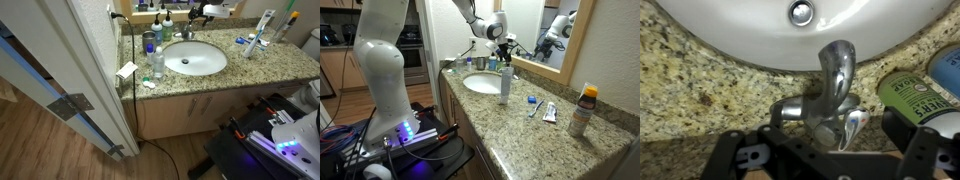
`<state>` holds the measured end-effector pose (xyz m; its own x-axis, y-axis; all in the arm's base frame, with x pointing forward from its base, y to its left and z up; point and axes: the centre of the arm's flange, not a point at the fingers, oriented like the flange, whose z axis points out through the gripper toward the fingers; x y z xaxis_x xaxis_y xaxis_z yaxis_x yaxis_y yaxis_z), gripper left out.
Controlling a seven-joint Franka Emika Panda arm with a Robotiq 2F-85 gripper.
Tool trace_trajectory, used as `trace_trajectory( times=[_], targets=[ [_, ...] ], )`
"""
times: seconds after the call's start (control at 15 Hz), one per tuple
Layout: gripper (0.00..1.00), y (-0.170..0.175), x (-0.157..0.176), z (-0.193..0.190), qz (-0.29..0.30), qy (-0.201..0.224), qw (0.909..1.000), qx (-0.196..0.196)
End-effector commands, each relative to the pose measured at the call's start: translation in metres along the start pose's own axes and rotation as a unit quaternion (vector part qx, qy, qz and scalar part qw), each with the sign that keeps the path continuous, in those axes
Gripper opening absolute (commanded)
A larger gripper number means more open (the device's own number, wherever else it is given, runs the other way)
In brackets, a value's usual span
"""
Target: Open the tap
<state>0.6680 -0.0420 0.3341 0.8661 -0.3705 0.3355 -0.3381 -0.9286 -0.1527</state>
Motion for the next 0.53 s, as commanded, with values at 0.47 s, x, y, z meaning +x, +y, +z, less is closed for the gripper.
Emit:
trace_trajectory(
  times=[0.47],
  targets=[
    [1.00, -0.011, 0.021, 0.031, -0.007, -0.012, 0.9999, 0.010]
  ],
)
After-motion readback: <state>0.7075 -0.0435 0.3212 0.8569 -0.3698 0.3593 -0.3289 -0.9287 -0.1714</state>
